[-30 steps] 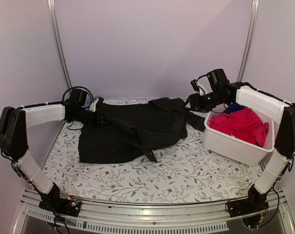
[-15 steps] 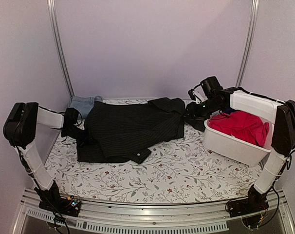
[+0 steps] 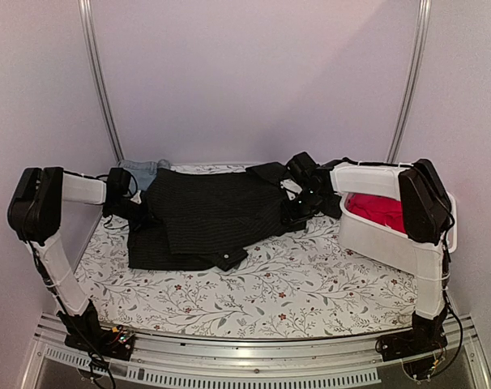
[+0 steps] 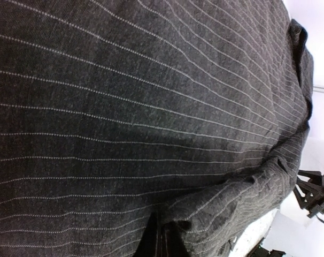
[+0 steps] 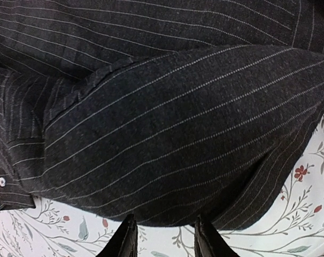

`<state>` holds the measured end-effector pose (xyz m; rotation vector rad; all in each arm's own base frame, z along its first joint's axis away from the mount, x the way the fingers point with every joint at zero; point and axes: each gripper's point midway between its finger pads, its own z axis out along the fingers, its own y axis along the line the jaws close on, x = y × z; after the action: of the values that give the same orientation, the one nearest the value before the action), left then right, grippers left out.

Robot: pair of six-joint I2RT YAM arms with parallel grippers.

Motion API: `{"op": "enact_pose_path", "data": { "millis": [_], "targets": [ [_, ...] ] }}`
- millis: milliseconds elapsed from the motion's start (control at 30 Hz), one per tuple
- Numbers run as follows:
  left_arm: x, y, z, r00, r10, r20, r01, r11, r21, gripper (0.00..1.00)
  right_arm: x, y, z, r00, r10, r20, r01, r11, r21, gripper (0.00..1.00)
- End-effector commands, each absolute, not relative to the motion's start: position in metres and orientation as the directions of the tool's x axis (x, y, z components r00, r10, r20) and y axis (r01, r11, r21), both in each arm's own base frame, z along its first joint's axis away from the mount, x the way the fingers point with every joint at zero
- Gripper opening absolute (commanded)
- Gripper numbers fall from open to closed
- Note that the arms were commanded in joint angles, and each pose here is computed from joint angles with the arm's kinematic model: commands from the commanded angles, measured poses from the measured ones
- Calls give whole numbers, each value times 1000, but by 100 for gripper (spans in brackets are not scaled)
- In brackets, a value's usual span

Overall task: Fold and stack the mixed laundry pile
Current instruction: Smooth out the flattened shirt at the center of the board.

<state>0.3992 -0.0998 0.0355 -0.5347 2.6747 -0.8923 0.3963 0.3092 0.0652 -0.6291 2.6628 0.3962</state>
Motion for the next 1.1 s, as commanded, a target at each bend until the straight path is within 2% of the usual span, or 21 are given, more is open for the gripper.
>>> {"op": "enact_pose_path", "data": {
  "millis": [0,167,300,400,700,867,967,1067],
  "targets": [
    [409,-96,42,-894,-419,-158,-239,745,-623,0,403,309,46,-815,-439,-378,-502,861,84,35],
    [414,-96,46,-894,-415,-170,-229,749,-621,0,404,302,18,-823,-481,-303,-511,859,24,33],
    [420,-95,52,-890,-415,-189,-220,754,-618,0,386,266,-14,-833,-531,-158,-521,848,-103,32],
    [423,-94,57,-890,-408,-204,-208,761,-615,0,373,238,-19,-828,-552,-100,-528,827,-194,32],
    [420,-96,65,-900,-369,-233,-165,783,-600,0,385,188,11,-827,-553,-97,-498,803,-328,31],
    [408,-146,95,-941,-154,-303,79,767,-636,0,405,175,24,-825,-554,-109,-483,792,-374,31],
    [371,-211,134,-926,85,-369,334,642,-690,0,414,169,31,-833,-538,-133,-457,803,-383,31],
    [316,-270,166,-847,312,-431,531,485,-695,0,425,166,38,-840,-519,-158,-431,815,-387,32]
  ]
}}
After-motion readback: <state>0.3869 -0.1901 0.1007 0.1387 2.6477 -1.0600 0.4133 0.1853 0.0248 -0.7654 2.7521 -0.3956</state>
